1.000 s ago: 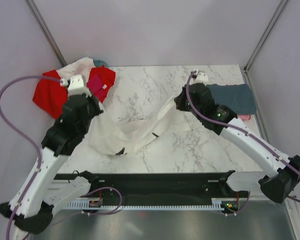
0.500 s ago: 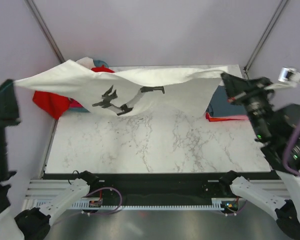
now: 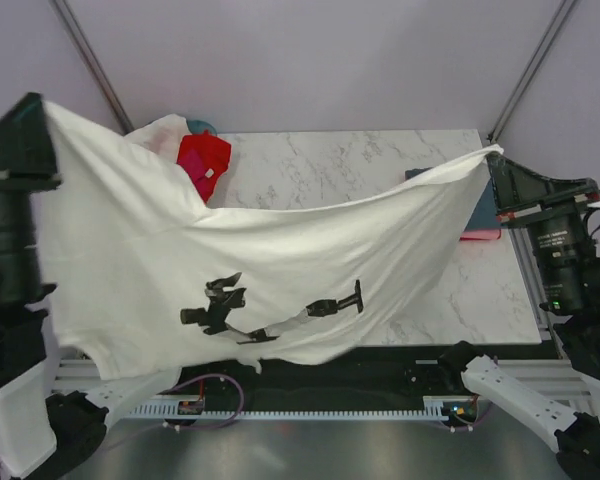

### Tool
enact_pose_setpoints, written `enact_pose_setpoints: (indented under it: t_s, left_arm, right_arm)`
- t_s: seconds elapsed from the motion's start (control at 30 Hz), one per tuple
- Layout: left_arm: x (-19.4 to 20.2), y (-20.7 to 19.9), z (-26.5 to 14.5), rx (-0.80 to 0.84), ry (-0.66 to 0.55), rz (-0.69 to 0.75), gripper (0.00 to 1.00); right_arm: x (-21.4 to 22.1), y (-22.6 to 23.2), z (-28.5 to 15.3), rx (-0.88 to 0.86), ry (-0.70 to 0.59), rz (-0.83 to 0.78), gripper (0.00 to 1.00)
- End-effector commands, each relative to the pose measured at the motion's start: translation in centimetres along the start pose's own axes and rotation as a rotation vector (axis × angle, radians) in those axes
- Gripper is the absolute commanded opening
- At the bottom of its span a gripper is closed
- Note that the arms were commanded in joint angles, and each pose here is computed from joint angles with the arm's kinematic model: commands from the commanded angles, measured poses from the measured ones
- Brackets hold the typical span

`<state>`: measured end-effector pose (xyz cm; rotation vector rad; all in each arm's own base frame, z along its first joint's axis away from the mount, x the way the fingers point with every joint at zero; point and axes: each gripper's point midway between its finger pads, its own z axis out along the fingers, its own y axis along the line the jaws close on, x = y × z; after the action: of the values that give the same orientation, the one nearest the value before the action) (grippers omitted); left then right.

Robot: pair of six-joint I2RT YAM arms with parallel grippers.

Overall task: Fold and stack the t-shirts
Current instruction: Flatten the tshirt out

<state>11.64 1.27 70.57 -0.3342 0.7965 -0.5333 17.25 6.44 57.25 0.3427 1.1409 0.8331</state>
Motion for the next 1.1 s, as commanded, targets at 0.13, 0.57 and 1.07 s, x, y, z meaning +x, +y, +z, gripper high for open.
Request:
enact_pose_setpoints:
  t_s: [0.13,0.57,1.07]
  left_arm:
    - [15.6,3.1,3.9,-0.129,0.241,0.123,0.02]
    - [35.1,4.4,15.9,-0.173,0.477,0.242,0.02]
    - [27.2,-0.5,20.9,0.202,0.161,0.228,0.02]
  right_arm:
    - [6.4,-5.6,3.0,0.211,0.102,-0.114,0.0]
    - [18.0,-14.4,20.9,0.325,0.282,-0.022,0.0]
    - [11.0,-15.7,28.2,0.104,0.19,0.102,0.0]
